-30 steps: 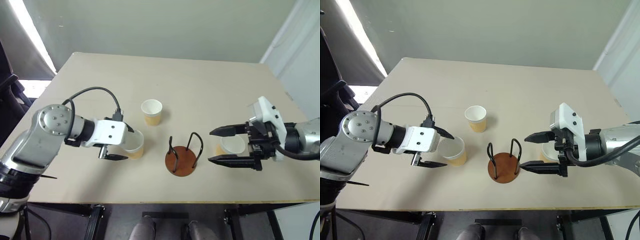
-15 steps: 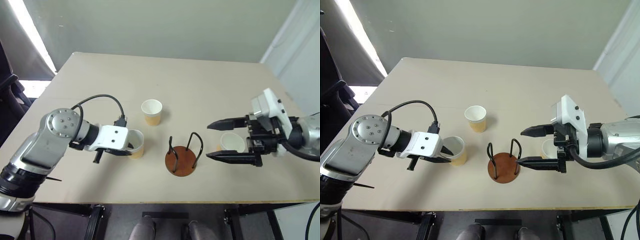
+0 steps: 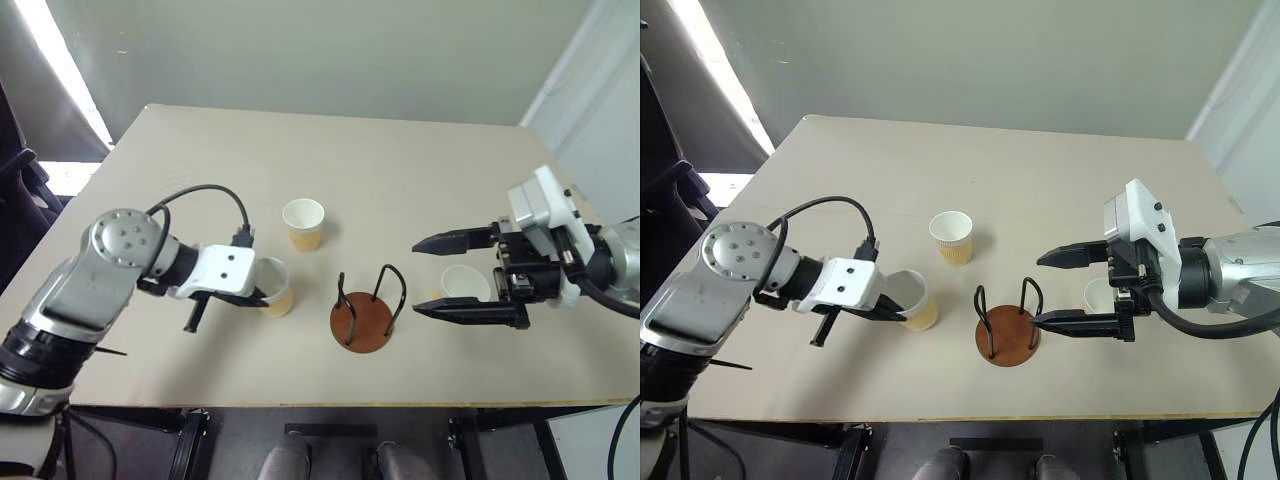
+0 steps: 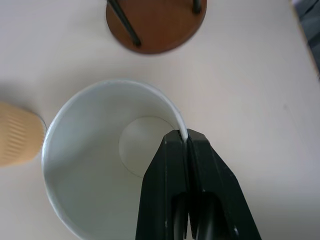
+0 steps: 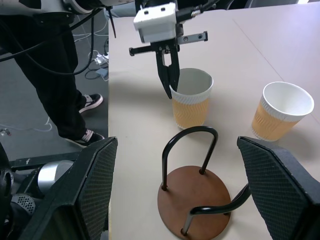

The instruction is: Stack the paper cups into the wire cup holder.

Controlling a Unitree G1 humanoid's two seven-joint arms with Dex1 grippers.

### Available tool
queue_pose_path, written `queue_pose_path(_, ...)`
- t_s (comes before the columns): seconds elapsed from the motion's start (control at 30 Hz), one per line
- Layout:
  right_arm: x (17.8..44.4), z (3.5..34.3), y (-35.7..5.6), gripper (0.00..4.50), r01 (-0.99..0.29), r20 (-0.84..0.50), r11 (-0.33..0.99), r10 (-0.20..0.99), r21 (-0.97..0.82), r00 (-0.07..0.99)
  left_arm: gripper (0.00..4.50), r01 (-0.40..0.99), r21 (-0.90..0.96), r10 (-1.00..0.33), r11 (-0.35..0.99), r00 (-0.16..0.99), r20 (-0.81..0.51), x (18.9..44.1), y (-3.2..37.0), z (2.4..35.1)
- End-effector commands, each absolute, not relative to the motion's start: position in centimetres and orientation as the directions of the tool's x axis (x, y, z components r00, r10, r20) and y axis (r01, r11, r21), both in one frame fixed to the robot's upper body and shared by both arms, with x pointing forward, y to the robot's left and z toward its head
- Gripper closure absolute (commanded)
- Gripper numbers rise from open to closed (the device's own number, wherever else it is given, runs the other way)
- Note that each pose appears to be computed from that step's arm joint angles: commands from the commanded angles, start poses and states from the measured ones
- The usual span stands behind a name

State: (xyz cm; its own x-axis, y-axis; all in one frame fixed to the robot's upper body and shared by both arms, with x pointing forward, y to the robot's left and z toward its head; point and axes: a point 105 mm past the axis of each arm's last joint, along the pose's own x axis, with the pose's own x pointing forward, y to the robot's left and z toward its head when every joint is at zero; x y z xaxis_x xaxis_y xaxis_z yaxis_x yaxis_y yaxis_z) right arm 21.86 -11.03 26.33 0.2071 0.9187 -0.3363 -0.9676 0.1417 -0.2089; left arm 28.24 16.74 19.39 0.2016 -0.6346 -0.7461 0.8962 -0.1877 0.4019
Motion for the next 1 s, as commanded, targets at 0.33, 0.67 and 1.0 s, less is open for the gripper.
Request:
queue_pose_path(0.33,22.3,26.7,-12.3,0.59,-0.955,-0.361,0.125,0.906,-0.268,0.220,4.48,0.868,0.461,-0.865,-0.183,0.081,-0.496,27.2,12.7,29.1)
queue_pose_path(0.67,22.0,27.6,-13.8,0.59,-0.934,-0.395,0.185,0.868,-0.307,0.302,4.48,0.808,0.497,-0.879,-0.316,-0.053,-0.474,28.1,9.2,32.1)
queue_pose_path(1.0,20.7,29.4,-14.6,0.59,-0.891,-0.378,0.263,0.833,-0.370,0.403,4.48,0.765,0.444,-0.833,-0.467,-0.212,-0.511,27.5,6.2,30.9)
